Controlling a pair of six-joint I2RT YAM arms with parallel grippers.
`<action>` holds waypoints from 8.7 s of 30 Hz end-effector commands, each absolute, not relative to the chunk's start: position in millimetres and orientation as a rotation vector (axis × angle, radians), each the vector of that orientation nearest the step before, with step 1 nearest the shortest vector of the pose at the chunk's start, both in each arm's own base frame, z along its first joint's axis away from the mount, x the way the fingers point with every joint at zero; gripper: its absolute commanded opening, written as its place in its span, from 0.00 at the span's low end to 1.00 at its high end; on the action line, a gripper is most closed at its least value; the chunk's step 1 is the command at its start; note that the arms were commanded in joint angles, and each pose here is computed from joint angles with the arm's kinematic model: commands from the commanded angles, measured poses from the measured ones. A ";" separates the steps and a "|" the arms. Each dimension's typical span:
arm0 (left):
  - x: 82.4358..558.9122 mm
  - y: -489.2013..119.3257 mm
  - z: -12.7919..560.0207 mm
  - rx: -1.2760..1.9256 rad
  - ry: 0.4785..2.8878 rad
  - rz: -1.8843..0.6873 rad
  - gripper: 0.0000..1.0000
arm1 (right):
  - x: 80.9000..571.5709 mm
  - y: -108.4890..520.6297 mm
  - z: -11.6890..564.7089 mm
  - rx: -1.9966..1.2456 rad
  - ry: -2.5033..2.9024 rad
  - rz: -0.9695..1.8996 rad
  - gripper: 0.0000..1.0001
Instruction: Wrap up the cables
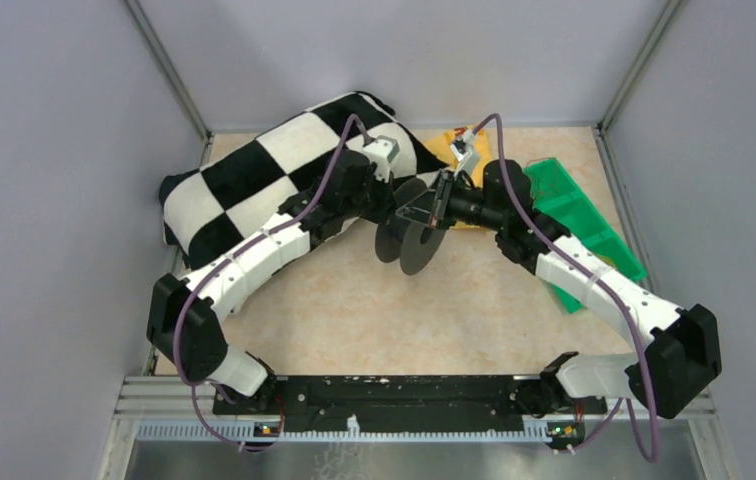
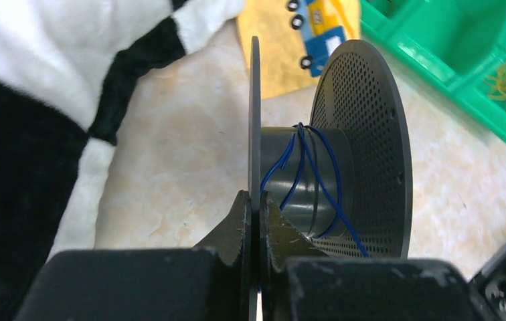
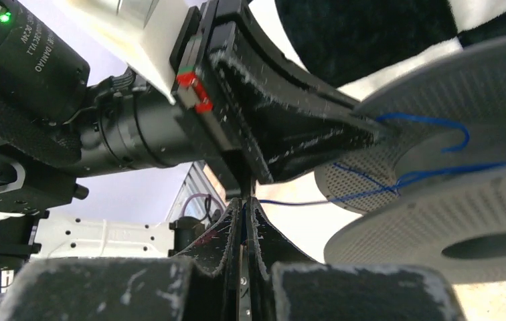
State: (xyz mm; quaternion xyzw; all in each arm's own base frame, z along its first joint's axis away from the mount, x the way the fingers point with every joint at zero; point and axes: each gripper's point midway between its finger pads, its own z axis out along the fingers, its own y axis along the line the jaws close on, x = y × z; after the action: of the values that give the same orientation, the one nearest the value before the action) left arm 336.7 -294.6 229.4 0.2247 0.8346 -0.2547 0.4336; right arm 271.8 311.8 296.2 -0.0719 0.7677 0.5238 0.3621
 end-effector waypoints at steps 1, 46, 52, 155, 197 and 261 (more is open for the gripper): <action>365.3 -279.9 285.7 0.234 1.910 -0.621 0.00 | 264.7 316.2 296.6 -0.196 1.963 1.347 0.00; 320.8 -287.2 315.8 -0.637 1.828 -1.372 0.00 | 254.7 270.4 236.2 0.239 1.840 1.181 0.00; 304.6 -287.2 342.2 -0.431 1.688 -1.470 0.00 | 259.0 246.0 239.4 0.340 1.771 1.118 0.00; 287.5 -261.0 325.6 -0.327 2.026 -1.712 0.00 | 244.3 201.9 277.9 0.305 1.554 1.300 0.40; 289.6 -253.9 308.1 -0.438 2.085 -1.690 0.00 | 255.3 171.1 228.4 0.434 1.718 1.021 0.65; 256.0 -261.3 290.2 0.267 2.051 -1.687 0.00 | 288.5 146.2 263.2 0.613 1.658 0.920 0.00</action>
State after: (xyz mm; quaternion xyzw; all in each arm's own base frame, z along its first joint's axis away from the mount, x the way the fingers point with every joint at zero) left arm 268.8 -258.4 261.5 -0.0287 0.7735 -0.6003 0.2012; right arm 276.0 132.1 206.1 0.3488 0.6961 0.3801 0.4994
